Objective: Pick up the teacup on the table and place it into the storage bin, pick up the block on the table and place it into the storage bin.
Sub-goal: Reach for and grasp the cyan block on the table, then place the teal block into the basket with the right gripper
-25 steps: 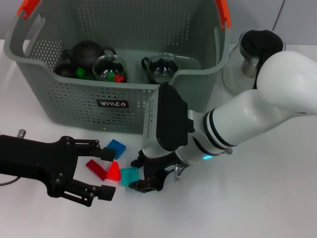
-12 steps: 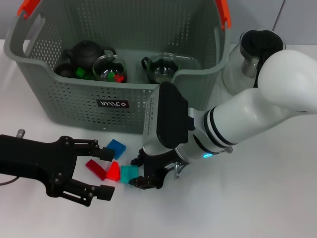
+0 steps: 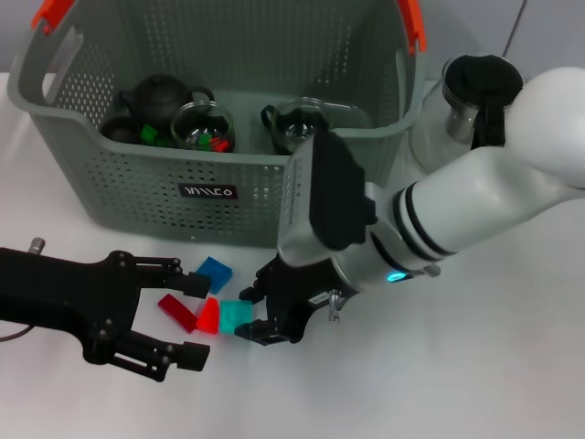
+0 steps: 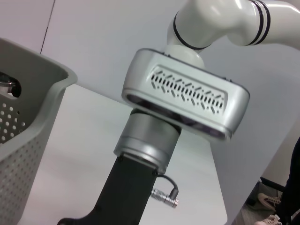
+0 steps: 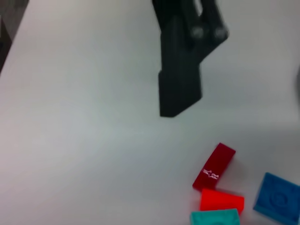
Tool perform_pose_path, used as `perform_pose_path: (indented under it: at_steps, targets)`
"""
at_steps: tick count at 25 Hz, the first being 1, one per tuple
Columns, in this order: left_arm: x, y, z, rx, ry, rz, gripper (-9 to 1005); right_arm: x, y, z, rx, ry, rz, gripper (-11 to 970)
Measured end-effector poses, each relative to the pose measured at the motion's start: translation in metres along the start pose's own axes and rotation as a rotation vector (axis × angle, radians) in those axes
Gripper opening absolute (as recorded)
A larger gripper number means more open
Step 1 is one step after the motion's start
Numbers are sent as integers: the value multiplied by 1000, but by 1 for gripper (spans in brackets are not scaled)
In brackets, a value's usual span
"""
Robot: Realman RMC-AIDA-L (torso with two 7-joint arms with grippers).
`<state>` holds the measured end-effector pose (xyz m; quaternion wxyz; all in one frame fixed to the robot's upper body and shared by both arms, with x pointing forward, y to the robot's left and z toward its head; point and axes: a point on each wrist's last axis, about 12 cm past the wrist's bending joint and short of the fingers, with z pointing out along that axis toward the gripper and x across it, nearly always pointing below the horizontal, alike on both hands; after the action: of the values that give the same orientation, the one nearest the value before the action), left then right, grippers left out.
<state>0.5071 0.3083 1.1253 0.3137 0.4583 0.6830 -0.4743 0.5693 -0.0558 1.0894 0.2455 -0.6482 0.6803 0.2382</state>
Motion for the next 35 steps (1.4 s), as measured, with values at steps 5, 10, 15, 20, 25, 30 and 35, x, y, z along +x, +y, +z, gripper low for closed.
perform_pose_path:
  at_steps: [5,10,15,20,25,30,35]
  targets:
    - [1,-1,-1,3,-4,-1,909,-4,-3,-22,-19,-64,21,440]
    - [1,-2,-2,1,-14,-1,909,-15,-1,-56,-69,-162,15,439]
    - [2,-3,-5,-1,-15,-4,908,-36,-3,-92,-89,-260,-23,438]
    - [9,-7,-11,-6,-16,-15,908,-53,-11,-116,-46,-311,-52,438]
    - [14,-10,-16,-19,-15,-26,908,-59,-18,-122,-29,-308,-63,439]
    - [17,-11,-20,-26,-12,-35,907,-61,-22,-123,-12,-313,-61,439]
    - [18,-11,-22,-31,-10,-37,907,-62,-35,-126,57,-342,-37,440]
